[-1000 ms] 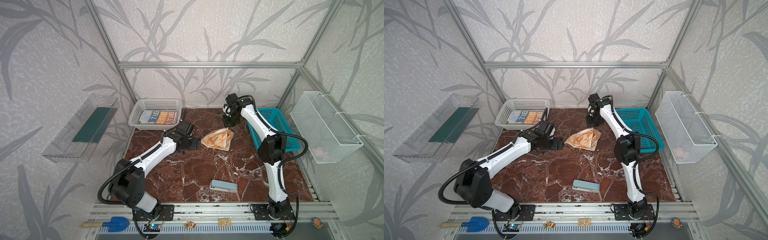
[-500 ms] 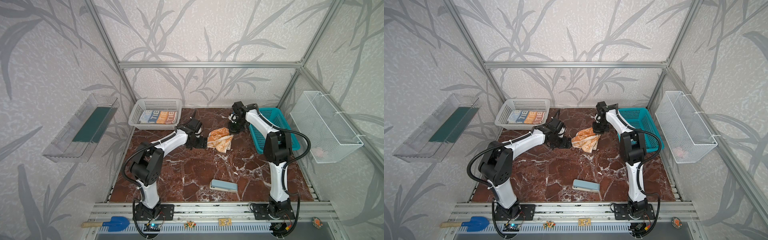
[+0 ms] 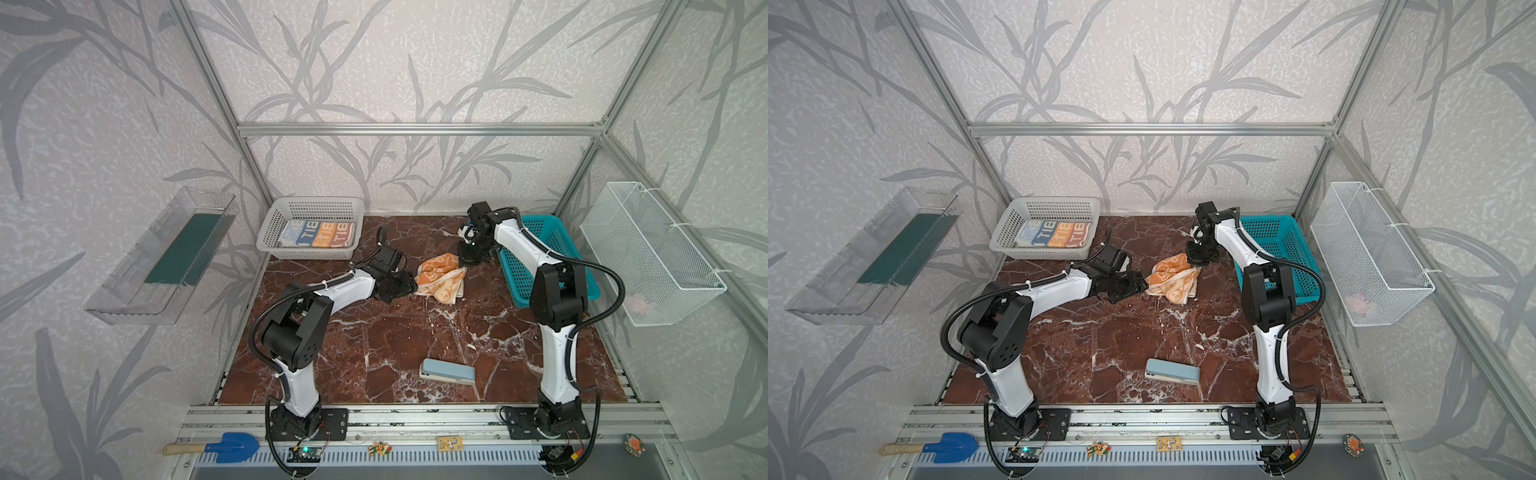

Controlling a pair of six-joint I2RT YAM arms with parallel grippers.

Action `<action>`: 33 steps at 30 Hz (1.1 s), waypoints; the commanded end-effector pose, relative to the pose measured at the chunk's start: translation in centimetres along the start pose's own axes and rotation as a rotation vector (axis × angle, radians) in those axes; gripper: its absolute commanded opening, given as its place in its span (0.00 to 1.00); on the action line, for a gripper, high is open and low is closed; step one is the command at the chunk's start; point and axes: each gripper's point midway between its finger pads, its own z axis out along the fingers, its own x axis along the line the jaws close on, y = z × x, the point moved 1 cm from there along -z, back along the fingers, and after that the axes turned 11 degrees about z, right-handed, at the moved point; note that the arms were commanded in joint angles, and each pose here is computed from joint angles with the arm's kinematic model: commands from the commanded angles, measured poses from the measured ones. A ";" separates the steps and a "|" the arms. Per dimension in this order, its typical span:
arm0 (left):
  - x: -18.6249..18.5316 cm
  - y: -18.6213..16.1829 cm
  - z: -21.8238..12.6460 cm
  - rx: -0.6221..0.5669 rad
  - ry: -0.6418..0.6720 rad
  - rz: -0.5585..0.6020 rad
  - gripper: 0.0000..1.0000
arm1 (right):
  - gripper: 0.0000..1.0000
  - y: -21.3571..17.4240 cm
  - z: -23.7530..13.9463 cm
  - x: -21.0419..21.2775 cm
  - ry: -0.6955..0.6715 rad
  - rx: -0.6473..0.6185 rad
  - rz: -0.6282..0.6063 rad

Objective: Fold and stack the towels
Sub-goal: 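Grasp another edge of the orange towel with the left gripper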

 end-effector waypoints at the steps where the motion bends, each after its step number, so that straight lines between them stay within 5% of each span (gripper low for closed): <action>1: -0.5 0.5 0.5 -0.044 -0.047 -0.096 0.70 | 0.00 0.1 -1.8 0.7 0.033 -0.030 -0.014; 9: -1.0 1.6 1.6 -0.153 -0.150 -0.251 0.58 | 0.00 0.2 -1.8 0.9 0.050 -0.036 -0.005; 17: -0.9 2.3 1.8 -0.217 -0.159 -0.289 0.47 | 0.00 0.1 -1.8 1.2 0.068 -0.033 0.000; 33: -1.9 4.3 -0.8 -0.255 -0.136 -0.215 0.13 | 0.00 0.0 -4.9 2.2 0.084 -0.074 -0.028</action>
